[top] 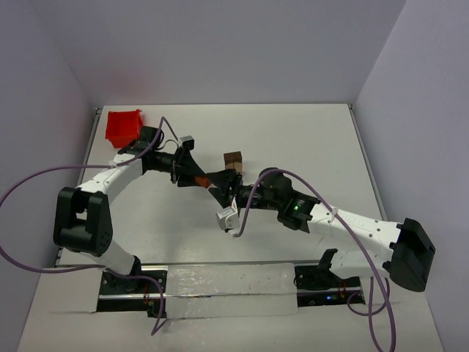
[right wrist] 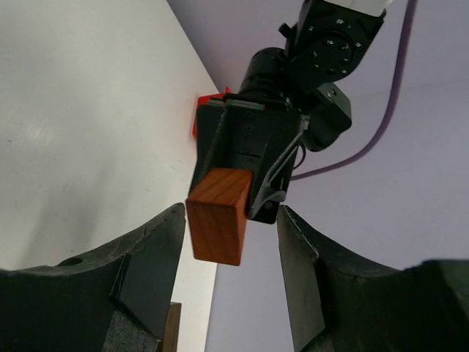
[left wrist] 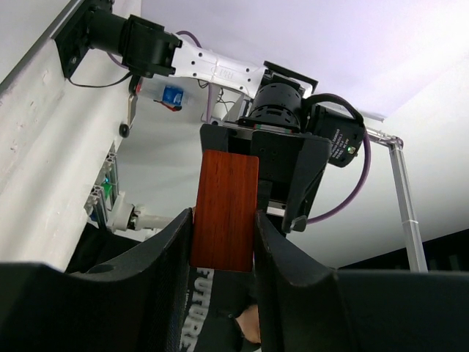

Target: Build the wood block tower

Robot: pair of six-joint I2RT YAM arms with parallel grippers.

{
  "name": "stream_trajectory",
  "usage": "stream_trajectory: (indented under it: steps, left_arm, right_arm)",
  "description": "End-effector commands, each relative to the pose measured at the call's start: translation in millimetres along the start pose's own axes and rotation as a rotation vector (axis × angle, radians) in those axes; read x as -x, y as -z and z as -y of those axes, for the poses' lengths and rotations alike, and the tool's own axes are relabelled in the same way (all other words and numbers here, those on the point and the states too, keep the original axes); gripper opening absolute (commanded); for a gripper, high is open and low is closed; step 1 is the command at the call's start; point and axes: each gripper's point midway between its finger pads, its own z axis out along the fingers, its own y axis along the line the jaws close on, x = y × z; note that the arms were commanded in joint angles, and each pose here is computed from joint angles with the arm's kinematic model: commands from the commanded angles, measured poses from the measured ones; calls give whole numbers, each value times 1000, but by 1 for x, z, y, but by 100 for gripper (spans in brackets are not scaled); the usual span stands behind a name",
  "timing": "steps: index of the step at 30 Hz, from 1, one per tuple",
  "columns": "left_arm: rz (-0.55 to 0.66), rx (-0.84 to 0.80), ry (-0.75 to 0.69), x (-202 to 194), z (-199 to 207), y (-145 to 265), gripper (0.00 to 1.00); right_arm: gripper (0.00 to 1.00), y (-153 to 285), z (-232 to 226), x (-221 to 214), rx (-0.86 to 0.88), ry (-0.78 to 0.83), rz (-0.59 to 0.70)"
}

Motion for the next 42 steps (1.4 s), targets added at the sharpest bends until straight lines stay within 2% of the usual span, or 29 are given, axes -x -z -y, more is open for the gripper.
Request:
stream_trajectory:
  steps: [1, 5, 16, 42]
  left_arm:
    - [-172, -141, -32, -43, 34, 14, 0]
    - [-171, -141, -31, -42, 34, 14, 0]
    - [-171, -141, -28, -38, 34, 13, 0]
    - [-172, -135, 1, -38, 24, 11, 0]
  right_arm:
    - [58, -1, 22, 1, -81, 50, -12]
    - [55, 0, 18, 0, -74, 56, -13]
    - [56, 7, -8, 0, -7, 54, -9]
    - [51, -6, -1, -11, -29, 72, -46]
